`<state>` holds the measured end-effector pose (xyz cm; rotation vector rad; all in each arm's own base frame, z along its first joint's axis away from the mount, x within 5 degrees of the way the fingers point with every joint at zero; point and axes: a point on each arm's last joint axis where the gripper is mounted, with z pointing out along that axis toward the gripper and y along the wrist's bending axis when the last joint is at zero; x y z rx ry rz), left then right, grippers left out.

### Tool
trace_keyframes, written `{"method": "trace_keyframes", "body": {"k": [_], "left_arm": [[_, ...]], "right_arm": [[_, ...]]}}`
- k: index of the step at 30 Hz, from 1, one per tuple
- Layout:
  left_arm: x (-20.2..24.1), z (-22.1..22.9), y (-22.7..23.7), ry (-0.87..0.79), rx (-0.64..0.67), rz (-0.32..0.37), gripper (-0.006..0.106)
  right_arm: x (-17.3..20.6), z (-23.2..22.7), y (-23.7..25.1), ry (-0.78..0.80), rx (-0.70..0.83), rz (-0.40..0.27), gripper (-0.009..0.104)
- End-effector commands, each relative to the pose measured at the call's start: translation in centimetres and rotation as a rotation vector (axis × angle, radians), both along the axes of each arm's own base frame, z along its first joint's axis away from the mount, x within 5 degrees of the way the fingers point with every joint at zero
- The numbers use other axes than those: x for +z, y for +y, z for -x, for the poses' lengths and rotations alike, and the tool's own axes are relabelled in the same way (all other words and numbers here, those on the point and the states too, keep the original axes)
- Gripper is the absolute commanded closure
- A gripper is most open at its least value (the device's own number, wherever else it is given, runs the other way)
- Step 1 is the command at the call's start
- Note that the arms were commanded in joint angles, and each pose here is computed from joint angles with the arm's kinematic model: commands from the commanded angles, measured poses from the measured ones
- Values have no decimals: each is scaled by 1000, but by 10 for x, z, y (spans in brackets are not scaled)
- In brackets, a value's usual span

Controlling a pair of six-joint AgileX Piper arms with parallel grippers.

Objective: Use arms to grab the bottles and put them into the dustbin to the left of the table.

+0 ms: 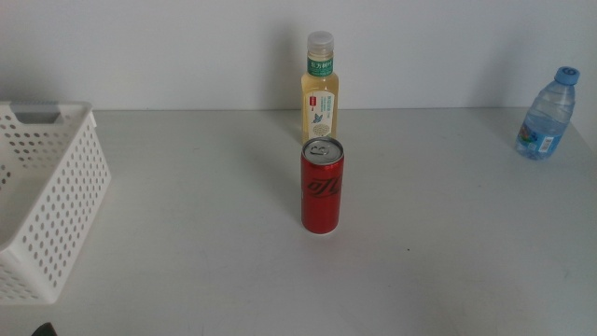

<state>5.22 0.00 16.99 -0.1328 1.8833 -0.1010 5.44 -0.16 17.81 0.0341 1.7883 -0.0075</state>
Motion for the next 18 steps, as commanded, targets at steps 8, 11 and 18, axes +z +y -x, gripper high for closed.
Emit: {"method": "trace_keyframes", "body": {"k": [8,11,18], "left_arm": [[7,-1,-1,-86,-1,51,7],[9,-3,-2,-105,-10,55,7],[20,-22,-16,-157,-197,54,7]], "right_arm": [[11,1,-1,-104,-6,23,20],[11,1,-1,-104,-6,23,20],[11,1,-1,-104,-6,23,20]]}}
